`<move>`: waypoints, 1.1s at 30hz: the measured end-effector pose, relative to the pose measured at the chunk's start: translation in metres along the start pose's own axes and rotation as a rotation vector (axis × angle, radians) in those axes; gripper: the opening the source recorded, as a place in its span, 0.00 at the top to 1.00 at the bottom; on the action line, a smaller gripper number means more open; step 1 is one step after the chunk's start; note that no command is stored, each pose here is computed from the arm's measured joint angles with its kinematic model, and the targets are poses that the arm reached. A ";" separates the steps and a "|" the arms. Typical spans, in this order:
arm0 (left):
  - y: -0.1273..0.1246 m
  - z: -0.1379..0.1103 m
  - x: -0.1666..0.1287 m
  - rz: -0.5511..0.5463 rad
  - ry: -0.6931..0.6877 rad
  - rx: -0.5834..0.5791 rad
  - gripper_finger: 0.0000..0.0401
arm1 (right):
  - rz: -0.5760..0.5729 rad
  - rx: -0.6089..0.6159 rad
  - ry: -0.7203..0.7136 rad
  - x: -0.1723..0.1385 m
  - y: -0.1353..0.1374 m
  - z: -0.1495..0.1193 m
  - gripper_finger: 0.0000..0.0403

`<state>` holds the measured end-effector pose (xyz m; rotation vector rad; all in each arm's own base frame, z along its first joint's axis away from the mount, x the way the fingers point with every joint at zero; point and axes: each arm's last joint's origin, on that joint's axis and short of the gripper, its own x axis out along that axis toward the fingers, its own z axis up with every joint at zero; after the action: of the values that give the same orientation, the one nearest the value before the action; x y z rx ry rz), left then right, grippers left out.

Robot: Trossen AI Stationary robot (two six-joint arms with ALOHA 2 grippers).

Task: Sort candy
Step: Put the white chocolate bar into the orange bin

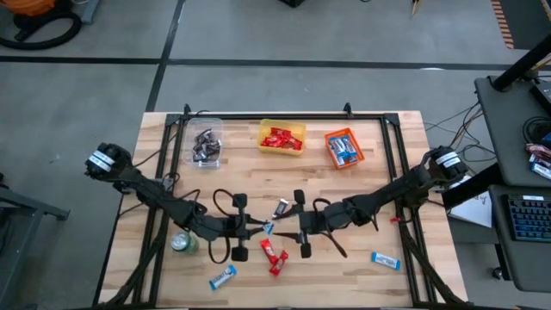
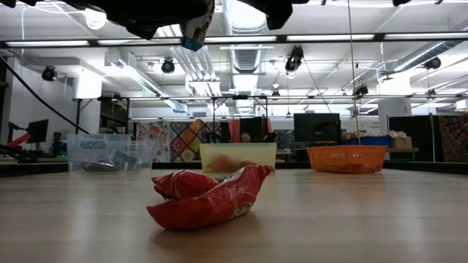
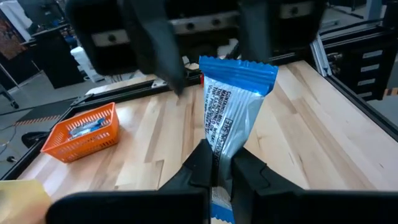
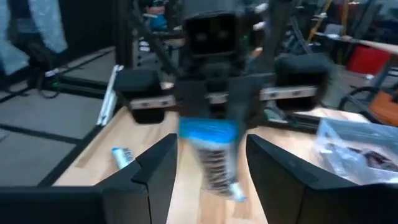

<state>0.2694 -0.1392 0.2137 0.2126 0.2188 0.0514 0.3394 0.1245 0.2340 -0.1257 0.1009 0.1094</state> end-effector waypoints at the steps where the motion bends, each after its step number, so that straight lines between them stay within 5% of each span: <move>1: 0.001 0.000 0.000 0.003 -0.001 -0.001 0.99 | 0.015 -0.002 0.000 0.001 0.001 -0.002 0.55; 11: 0.003 0.001 0.002 0.012 -0.006 -0.015 0.99 | 0.008 -0.014 -0.034 0.011 -0.002 -0.010 0.59; 20: 0.003 0.001 0.002 0.020 -0.010 -0.032 0.97 | -0.004 -0.006 -0.028 0.014 -0.007 -0.013 0.90; 28: 0.005 0.001 0.002 0.058 -0.005 -0.044 0.75 | -0.019 -0.018 0.025 0.003 -0.013 -0.001 0.95; 33: 0.013 0.006 -0.008 0.107 0.034 -0.042 0.62 | -0.280 -0.034 0.242 -0.031 -0.040 0.014 0.95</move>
<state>0.2625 -0.1278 0.2239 0.1812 0.2404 0.1660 0.3146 0.0839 0.2561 -0.1853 0.3216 -0.1842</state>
